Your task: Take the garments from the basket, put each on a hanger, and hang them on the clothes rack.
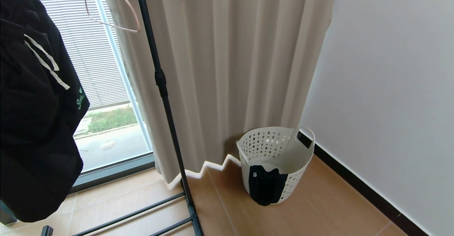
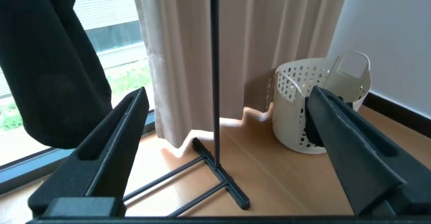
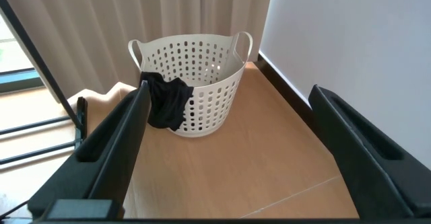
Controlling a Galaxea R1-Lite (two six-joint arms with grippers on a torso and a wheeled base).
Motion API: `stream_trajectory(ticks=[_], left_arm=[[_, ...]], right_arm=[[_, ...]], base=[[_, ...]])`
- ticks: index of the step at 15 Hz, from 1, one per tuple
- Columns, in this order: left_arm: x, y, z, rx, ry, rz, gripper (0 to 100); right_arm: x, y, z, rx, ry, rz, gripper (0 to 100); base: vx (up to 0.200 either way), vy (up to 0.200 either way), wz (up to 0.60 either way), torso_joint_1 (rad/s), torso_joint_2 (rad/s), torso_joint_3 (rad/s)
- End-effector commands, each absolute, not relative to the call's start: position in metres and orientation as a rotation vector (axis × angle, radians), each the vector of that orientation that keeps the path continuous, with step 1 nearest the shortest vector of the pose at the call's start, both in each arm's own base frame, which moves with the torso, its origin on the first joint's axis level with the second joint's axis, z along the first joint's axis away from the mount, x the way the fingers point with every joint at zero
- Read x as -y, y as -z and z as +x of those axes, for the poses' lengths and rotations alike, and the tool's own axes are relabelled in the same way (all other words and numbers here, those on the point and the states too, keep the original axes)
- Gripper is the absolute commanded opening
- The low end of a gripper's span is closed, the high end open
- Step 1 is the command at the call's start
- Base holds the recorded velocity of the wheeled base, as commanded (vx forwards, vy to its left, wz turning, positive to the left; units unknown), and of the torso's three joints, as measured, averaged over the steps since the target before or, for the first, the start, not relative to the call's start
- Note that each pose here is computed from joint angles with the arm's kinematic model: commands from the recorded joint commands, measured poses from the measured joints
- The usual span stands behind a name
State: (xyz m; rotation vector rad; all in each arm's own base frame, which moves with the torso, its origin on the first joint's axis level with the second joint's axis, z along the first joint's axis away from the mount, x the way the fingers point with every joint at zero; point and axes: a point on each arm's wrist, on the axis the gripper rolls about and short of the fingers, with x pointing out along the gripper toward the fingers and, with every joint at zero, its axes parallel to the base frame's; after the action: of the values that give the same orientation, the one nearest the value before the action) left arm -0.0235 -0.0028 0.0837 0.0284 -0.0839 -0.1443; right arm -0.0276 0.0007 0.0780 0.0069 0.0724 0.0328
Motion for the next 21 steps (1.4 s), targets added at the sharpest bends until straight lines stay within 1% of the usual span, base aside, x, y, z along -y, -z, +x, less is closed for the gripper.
stream_trajectory(ticks=[1,5,21], left_arm=[[0.0028,-0.0838,-0.0234,0.083,0.145,0.028,100],[0.0029,-0.0838,-0.0234,0.083,0.143,0.028,100],[0.0028,-0.0838,-0.0234,0.083,0.145,0.028,100]], right_arm=[[-0.0008,-0.0779,-0.0275,-0.074,-0.034,0.007,100],[-0.0008,-0.0779,-0.0275,-0.074,-0.033,0.009,100],[-0.0008,-0.0779,-0.0275,-0.074,-0.035,0.014,100]], base=[[0.0,0.0,0.0,0.0,0.0,0.0],[0.0,0.0,0.0,0.001,0.0,-0.059],[0.0,0.0,0.0,0.004,0.0,-0.195]])
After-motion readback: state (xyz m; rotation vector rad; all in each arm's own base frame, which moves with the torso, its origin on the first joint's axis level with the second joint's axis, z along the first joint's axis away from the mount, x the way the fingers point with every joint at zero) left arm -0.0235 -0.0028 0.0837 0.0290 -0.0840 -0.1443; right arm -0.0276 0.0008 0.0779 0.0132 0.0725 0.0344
